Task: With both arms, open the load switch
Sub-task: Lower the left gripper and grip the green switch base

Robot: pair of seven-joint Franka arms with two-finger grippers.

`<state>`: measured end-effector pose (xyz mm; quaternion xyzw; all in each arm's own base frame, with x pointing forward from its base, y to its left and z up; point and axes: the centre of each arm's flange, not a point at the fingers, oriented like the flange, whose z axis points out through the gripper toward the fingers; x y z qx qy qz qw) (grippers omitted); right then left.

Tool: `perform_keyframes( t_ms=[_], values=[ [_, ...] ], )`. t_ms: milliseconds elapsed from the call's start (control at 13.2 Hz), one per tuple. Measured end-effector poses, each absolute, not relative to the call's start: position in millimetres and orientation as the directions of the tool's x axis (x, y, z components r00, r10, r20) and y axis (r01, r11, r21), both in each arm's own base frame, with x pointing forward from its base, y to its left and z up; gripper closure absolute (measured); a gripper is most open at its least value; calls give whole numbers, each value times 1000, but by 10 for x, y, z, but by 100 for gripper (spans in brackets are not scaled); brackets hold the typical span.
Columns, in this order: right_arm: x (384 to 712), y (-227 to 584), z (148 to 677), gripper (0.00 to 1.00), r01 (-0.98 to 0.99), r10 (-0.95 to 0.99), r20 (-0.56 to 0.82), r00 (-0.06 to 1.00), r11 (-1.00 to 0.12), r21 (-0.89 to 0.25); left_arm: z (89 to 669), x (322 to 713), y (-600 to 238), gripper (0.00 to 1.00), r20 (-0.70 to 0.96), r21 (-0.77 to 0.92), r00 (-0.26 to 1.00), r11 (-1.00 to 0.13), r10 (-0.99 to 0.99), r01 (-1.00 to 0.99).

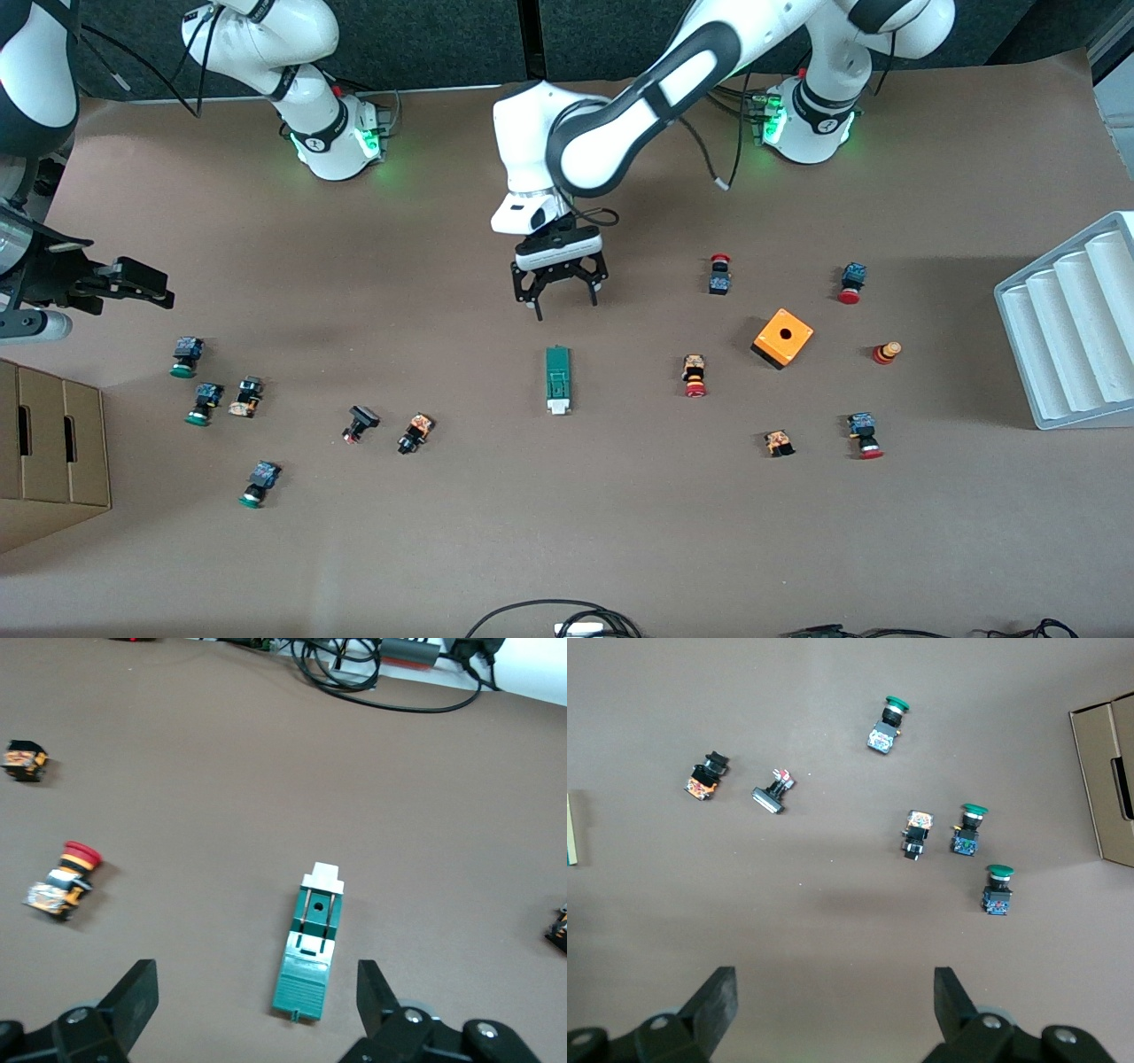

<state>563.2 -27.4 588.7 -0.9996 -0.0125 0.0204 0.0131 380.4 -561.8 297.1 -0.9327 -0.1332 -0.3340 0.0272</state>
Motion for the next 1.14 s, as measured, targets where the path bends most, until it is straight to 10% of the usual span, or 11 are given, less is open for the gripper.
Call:
perform_keyframes(
  t_ms=[1136],
  values=[
    [5688, -271, 5760, 0, 23, 24, -63, 998, -999, -24, 1138, 3508, -5630, 2, 883, 71, 461, -996, 89, 56]
  ],
)
